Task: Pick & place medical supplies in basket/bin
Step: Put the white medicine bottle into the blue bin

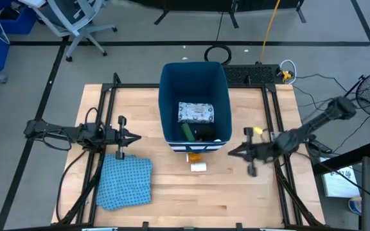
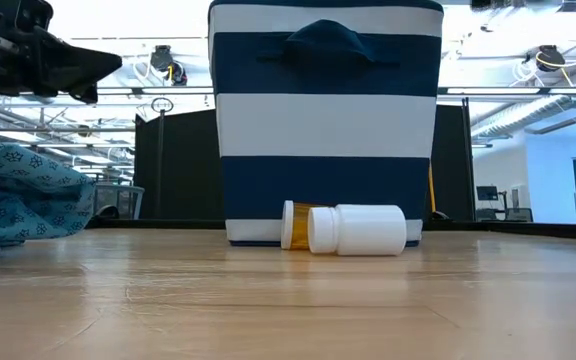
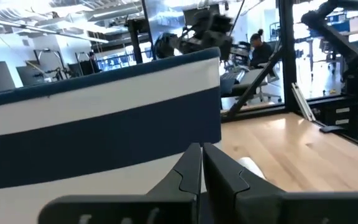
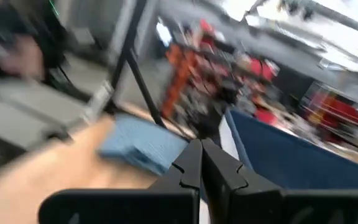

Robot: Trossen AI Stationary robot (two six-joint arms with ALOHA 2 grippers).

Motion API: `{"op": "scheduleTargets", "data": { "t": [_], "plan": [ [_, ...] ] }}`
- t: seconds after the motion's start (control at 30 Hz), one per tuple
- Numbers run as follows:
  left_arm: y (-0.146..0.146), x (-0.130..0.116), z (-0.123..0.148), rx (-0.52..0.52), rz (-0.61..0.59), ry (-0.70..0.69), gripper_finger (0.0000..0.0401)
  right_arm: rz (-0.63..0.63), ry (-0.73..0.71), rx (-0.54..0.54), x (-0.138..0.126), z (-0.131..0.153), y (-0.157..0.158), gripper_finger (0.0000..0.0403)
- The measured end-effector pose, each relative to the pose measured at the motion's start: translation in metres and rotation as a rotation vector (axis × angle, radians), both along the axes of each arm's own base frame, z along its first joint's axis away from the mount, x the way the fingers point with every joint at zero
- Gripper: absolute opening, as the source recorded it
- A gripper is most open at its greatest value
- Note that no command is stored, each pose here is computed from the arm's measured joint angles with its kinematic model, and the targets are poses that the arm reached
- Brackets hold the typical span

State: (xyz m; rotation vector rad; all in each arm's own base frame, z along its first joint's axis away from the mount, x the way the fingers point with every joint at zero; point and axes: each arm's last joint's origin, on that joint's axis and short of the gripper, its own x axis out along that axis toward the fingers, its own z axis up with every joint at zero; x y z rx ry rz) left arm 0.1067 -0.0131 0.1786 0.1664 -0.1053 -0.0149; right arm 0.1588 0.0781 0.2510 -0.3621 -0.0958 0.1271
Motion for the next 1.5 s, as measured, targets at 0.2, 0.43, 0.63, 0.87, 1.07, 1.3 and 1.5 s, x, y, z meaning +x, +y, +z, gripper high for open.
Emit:
{"op": "scheduleTargets", "data": {
  "t": [0.2, 0.43, 0.63, 0.87, 1.07, 1.3, 1.5],
  "plan": [
    [0.000, -0.001, 0.005, -0.008, 0.000, -0.048, 0.0021, -0.218, 0.201, -0.222, 0.056, 0.015, 0.066, 0.0000],
    [0.000, -0.001, 0.005, -0.040, -0.006, -0.055, 0.0021, -0.344, 0.390, -0.166, 0.104, 0.002, 0.096, 0.0050],
    [0.000, -0.001, 0.008, -0.062, -0.029, -0.076, 0.0021, -0.341, 0.541, -0.073, 0.126, -0.020, 0.105, 0.0148],
    [-0.002, -0.002, 0.009, -0.050, -0.070, -0.094, 0.0021, -0.328, 0.660, -0.042, 0.132, -0.049, 0.108, 0.0215],
    [-0.002, -0.001, 0.008, -0.057, -0.076, -0.083, 0.0021, -0.327, 0.765, 0.005, 0.146, -0.078, 0.100, 0.0240],
    [-0.003, -0.001, 0.007, -0.050, -0.113, -0.071, 0.0021, -0.401, 0.823, 0.018, 0.157, -0.099, 0.086, 0.0243],
    [-0.003, -0.001, 0.006, -0.048, -0.113, -0.061, 0.0021, -0.401, 0.910, 0.066, 0.157, -0.104, 0.077, 0.0241]
  ]
}}
